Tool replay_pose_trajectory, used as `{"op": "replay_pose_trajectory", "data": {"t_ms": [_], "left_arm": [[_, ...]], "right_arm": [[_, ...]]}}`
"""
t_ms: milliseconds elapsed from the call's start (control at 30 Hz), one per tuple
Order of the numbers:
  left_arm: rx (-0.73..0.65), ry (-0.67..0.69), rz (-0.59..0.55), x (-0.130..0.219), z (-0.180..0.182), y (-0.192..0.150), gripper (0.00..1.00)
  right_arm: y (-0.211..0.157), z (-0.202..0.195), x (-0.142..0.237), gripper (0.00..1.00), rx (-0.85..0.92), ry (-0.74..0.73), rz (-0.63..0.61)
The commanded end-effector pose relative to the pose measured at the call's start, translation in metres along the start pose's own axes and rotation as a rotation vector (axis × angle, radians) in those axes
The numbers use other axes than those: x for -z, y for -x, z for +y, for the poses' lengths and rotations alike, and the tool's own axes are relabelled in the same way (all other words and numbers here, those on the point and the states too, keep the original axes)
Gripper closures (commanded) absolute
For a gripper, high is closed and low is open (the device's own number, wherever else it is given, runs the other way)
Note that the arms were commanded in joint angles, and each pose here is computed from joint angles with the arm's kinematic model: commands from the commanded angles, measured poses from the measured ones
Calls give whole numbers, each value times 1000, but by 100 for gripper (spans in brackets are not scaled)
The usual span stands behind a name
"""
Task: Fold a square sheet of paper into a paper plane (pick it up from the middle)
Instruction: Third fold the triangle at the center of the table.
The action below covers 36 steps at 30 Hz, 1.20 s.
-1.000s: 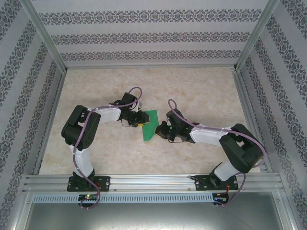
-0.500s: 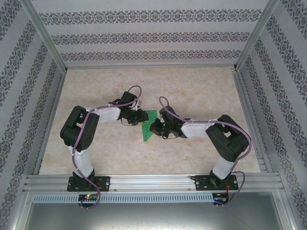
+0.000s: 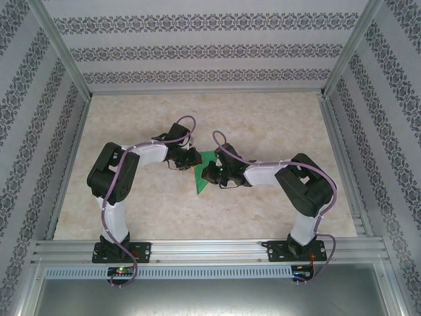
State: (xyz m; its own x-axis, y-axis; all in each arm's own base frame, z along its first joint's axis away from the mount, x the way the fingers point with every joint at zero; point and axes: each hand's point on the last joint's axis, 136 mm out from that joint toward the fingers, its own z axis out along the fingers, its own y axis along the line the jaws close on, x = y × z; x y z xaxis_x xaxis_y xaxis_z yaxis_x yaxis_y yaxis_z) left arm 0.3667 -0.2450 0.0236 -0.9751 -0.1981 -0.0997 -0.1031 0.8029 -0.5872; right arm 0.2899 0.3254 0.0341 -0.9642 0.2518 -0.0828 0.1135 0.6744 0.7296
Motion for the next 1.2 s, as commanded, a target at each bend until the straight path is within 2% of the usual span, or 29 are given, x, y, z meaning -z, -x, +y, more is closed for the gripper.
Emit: {"op": "replay_pose_trajectory", "data": {"t_ms": [0,1167], "left_arm": [[0,35,22,-2,6,-3,80],[-1,28,49,-6,9,-10,83]], "right_arm": [[1,8,-4,97,41,13,12],[-4,-3,-20,97,50,-20,61]]}}
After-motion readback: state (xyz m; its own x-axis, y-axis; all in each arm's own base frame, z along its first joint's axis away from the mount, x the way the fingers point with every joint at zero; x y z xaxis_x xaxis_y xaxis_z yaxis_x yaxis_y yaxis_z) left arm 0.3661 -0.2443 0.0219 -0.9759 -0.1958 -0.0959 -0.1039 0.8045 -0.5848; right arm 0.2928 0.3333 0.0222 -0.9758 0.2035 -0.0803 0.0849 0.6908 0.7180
